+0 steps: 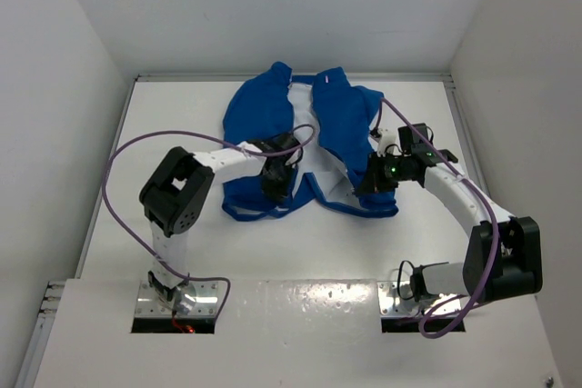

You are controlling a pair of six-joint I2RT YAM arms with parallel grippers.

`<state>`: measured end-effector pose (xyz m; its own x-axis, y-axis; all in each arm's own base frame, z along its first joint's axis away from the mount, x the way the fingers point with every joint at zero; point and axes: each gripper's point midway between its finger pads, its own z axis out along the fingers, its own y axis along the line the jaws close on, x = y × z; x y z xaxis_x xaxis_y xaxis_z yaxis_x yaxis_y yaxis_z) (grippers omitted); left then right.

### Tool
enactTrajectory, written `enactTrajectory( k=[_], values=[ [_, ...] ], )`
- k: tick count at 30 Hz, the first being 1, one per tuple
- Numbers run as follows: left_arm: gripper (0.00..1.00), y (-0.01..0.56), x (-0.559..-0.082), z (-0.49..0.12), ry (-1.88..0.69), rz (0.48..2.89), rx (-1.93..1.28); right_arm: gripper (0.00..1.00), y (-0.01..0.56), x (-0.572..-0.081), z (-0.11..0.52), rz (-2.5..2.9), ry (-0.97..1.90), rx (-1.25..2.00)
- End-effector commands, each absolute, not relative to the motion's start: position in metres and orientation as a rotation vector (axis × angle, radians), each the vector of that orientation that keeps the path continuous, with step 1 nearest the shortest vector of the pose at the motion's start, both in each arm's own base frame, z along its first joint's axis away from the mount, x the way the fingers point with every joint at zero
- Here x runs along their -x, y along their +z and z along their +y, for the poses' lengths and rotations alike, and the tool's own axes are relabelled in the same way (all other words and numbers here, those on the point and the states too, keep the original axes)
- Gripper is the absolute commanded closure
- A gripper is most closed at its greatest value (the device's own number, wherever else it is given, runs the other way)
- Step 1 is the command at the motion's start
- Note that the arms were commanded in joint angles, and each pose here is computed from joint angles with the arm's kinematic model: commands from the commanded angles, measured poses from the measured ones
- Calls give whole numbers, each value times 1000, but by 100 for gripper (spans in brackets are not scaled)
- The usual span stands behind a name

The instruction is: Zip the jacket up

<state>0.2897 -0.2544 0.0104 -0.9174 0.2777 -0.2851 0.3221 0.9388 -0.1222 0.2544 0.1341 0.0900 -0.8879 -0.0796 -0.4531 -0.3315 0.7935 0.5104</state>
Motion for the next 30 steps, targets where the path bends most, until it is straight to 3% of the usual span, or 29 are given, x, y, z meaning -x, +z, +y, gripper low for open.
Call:
enactTrajectory(
  k=[1,13,30],
  values=[
    [93,4,-296,-245,-307,2831,-408,100,100,-263,132,2521,841,306],
    [91,74,-315,-214,-689,2606,-300,100,98,-261,133,2533,843,336],
    [89,95,-357,-121,-725,2476,-92,100,92,-255,79,2595,788,70]
  ],
)
